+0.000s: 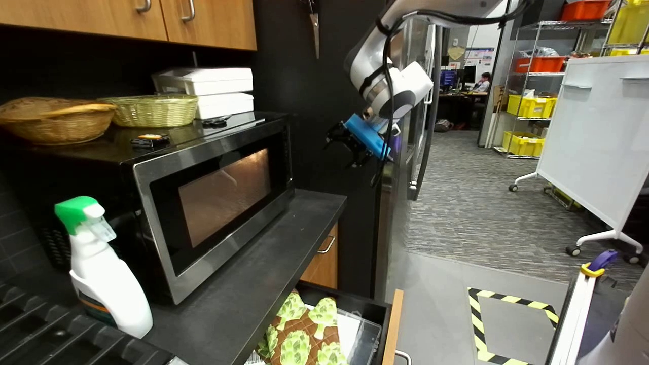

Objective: Press a button on the right side of the microwave

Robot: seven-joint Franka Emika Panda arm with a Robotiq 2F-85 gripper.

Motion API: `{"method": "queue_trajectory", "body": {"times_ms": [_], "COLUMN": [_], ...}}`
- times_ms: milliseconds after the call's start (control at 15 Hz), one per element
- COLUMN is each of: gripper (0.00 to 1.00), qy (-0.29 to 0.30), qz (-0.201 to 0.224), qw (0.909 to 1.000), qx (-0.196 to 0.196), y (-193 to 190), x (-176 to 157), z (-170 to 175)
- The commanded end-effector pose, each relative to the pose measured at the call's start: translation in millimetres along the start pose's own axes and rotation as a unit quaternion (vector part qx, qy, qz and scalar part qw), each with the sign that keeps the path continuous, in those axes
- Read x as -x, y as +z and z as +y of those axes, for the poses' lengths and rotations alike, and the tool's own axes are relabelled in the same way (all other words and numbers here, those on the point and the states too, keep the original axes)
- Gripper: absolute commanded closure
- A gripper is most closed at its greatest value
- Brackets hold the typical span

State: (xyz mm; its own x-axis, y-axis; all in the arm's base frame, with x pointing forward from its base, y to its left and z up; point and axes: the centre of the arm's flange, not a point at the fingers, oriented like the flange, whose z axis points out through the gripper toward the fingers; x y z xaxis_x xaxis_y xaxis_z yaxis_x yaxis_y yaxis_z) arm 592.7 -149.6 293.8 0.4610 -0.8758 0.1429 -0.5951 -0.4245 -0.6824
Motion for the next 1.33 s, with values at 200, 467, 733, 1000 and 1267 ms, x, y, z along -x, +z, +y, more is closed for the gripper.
{"method": "queue_trajectory", "body": {"times_ms": [200,467,733,1000,1267], "gripper": [0.00,0.00,0.00,0.00,0.00], "qy": [0.016,0.028,0.049,0.061,0.062], "qz": [-0.008,-0.020,-0.037,-0.054,-0.069], "qw": [0.9998,0.9994,0.9981,0.9965,0.9954], "qx": [0.000,0.004,-0.004,-0.019,-0.026], "y": [26,40,52,64,74], "x": [-2,5,12,16,18], "z": [17,25,25,24,22]}}
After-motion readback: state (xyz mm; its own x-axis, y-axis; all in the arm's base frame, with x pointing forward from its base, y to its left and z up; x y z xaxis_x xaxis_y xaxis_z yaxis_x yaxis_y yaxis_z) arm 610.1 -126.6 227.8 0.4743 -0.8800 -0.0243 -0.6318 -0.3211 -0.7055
